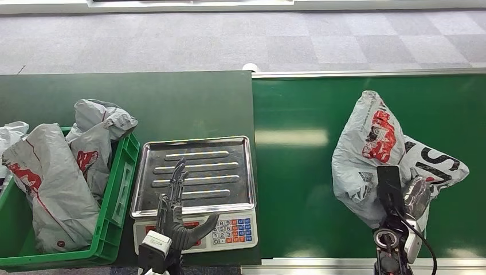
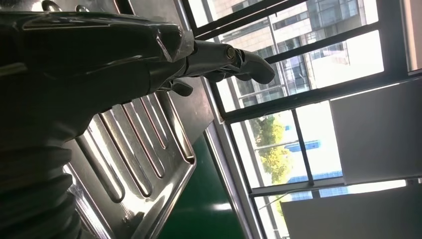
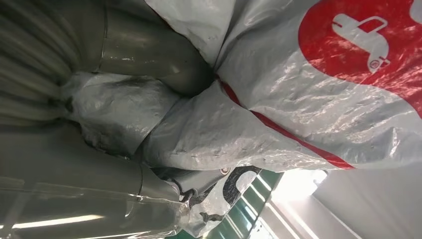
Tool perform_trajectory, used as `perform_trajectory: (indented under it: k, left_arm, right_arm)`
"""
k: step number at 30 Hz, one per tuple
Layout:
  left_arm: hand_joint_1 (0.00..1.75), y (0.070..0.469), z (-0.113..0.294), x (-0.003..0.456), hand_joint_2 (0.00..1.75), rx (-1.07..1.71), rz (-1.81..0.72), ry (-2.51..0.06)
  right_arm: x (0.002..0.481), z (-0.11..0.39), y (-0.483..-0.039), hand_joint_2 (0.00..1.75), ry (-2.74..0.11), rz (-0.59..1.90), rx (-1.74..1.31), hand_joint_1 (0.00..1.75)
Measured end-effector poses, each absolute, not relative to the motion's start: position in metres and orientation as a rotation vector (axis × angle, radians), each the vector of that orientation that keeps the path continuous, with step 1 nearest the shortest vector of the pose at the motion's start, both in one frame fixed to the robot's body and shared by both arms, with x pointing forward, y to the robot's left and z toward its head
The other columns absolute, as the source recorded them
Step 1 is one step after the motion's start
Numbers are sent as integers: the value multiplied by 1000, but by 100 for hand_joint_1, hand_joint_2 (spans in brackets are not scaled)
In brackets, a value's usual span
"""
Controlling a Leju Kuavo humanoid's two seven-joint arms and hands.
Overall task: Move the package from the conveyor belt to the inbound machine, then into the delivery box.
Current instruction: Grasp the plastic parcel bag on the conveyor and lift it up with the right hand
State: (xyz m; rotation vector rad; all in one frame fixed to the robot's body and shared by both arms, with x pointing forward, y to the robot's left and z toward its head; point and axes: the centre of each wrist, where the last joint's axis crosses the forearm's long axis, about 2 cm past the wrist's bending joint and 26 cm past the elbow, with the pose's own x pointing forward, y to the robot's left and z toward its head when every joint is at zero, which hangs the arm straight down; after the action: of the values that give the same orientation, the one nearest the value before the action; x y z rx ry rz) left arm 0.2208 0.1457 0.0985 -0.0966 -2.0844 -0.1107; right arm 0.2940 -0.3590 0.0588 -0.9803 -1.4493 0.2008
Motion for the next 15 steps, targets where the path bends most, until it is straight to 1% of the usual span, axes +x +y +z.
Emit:
perform_trajectory:
  k: [7,11,15]
  left_arm:
    - [0,150,98,222,175,-68,-83,-2093]
    - [0,154,97,223,175,-52,-59,-2102]
    - [0,156,96,224,175,-39,-43,-2105]
  right_arm:
    - [260,79,-340,175,-1765,-80,-990,175]
    - [236,97,-327,175,-1909,-149,-1093,175]
    - [221,113,-319,175,-1971,-187,-1149,175]
